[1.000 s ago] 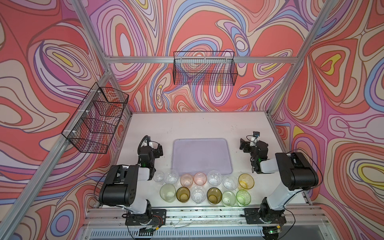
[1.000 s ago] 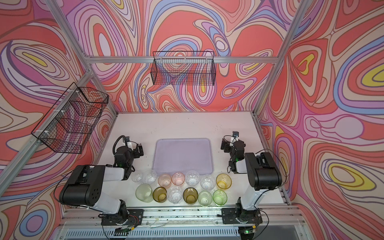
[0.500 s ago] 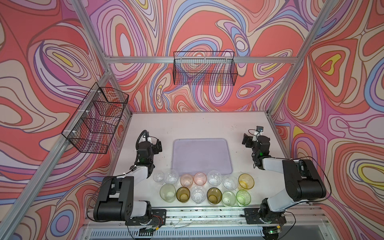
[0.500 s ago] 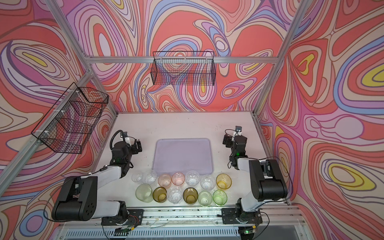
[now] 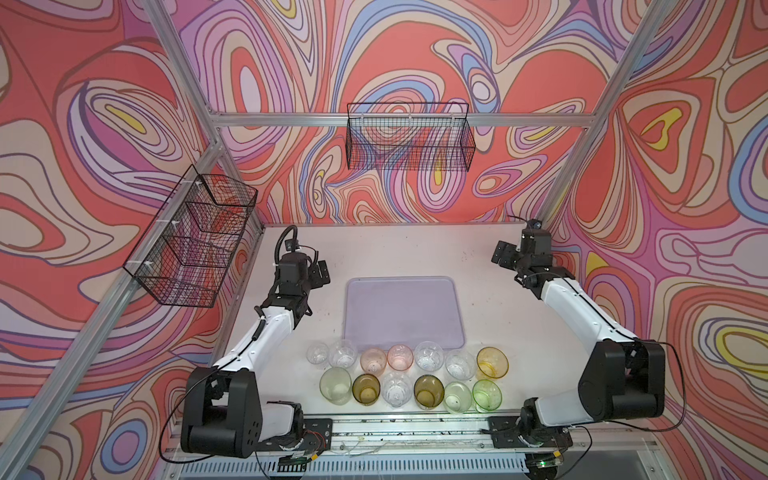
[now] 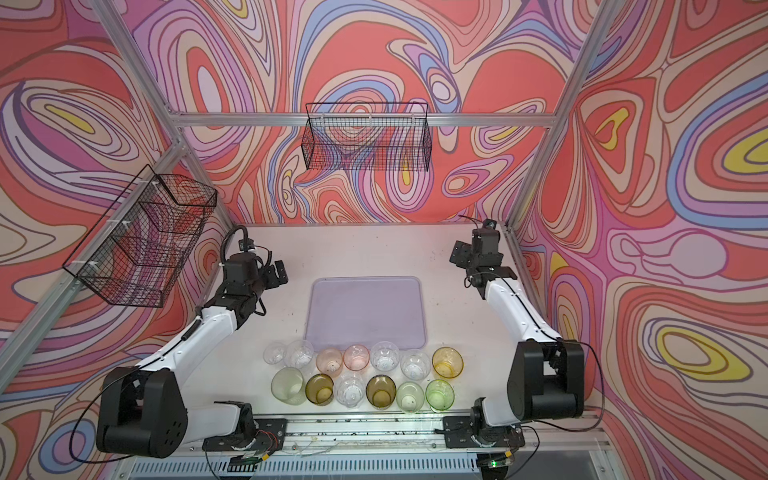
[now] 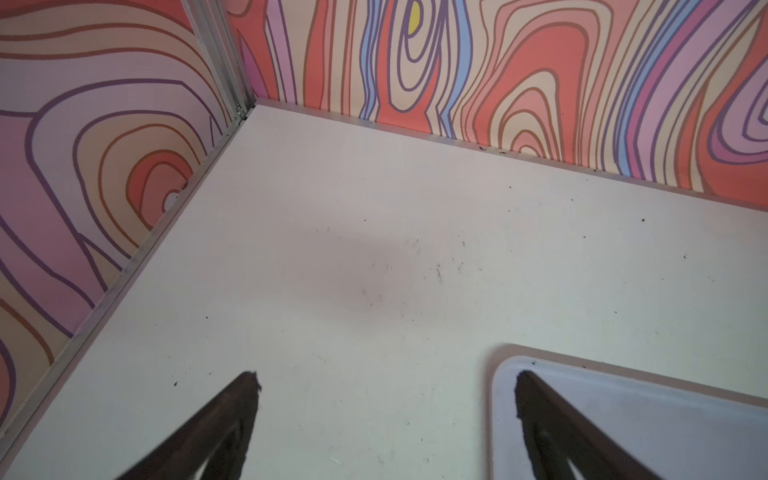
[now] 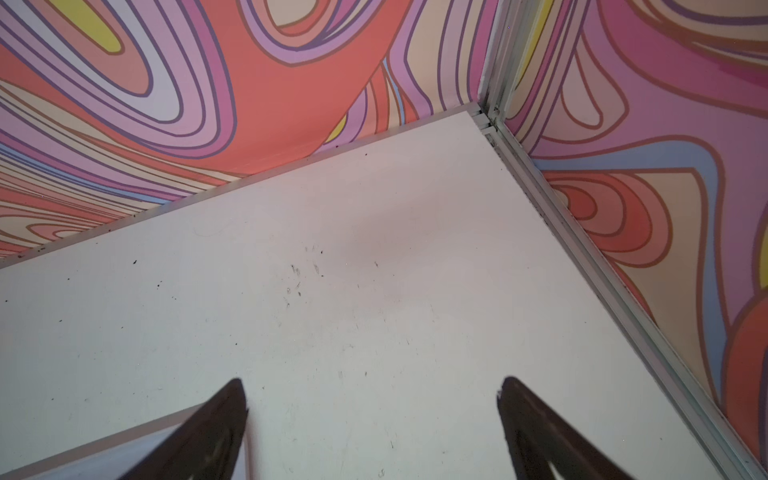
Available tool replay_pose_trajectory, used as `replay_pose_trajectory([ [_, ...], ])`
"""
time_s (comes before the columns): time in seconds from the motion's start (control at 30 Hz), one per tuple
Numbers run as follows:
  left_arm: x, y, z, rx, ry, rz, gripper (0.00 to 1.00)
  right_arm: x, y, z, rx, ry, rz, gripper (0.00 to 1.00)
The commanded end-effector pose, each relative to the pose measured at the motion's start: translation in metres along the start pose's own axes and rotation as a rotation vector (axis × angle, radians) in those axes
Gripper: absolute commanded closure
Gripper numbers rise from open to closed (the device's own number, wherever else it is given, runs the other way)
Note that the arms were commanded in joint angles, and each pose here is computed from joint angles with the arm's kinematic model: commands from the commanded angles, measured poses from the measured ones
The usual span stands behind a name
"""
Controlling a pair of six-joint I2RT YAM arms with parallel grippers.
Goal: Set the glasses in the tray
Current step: 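Raise both arms and lower the right gripper onto the yellow cup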
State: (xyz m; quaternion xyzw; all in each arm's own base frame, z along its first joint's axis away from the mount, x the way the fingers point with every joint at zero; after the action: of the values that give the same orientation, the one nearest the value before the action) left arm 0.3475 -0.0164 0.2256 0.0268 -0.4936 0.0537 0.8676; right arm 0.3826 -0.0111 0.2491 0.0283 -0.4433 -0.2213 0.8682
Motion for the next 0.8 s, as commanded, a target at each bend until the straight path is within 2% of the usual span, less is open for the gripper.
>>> replay_pose_trajectory([
  [0.0,0.004,-0.012,0.016,-0.051,0.118,0.011,0.01,-0.035,-0.009,0.011,-0.088,0.314,-0.017,0.01],
  [0.1,0.011,-0.022,0.018,-0.135,0.203,0.000,0.01,-0.040,-0.008,0.023,-0.088,0.431,-0.013,0.01],
  [0.23,0.019,-0.042,0.024,-0.263,0.283,-0.007,0.01,-0.042,-0.008,0.047,-0.092,0.514,-0.012,0.02],
  [0.37,0.026,-0.055,0.031,-0.343,0.281,-0.035,0.00,-0.046,-0.013,0.074,-0.113,0.575,-0.003,0.05],
  [0.47,0.033,-0.062,0.040,-0.410,0.326,-0.058,0.00,-0.056,-0.017,0.093,-0.139,0.638,-0.016,0.09],
  [0.57,0.035,-0.064,0.042,-0.430,0.323,-0.113,0.00,-0.069,-0.019,0.111,-0.150,0.682,-0.024,0.11],
  [0.77,0.029,-0.068,0.042,-0.488,0.303,-0.133,0.00,-0.098,-0.026,0.141,-0.179,0.754,-0.042,0.14],
])
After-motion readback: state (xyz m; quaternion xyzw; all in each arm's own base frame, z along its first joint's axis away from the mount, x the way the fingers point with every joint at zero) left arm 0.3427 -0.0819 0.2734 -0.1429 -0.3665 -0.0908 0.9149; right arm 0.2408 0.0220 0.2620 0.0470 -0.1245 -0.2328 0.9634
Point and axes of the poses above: each gripper's point midway between its finger pads, its own z axis back along the fingers, its own y axis along the line the jaws close on, x = y × z, the point moved 7 cm from there along z, back along the fingers, and after that the axes turned 8 degrees about -z, right-handed, at the moved point
